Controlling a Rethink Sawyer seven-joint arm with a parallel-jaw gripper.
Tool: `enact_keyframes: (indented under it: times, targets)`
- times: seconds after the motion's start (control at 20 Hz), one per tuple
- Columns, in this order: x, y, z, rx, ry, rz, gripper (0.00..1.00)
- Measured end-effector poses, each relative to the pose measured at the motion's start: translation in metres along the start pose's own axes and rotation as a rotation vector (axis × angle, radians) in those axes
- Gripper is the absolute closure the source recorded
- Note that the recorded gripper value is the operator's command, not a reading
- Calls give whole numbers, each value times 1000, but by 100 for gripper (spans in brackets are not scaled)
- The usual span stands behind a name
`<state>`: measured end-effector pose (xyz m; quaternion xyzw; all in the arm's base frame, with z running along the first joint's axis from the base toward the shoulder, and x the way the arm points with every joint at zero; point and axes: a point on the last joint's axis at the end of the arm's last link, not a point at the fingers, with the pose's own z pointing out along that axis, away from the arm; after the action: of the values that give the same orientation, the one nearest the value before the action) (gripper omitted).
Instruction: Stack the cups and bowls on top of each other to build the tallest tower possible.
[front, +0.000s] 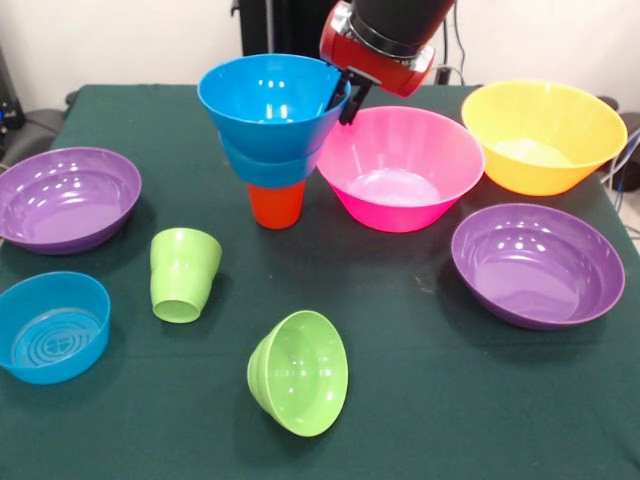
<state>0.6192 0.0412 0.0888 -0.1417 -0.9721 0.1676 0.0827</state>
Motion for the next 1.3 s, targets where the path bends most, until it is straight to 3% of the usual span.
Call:
enact_keyframes:
  times: [0.55,1.3]
  targets:
    - [0,-1,0,3,-1,1,100]
    - [4,-16,7,31,15,19,100]
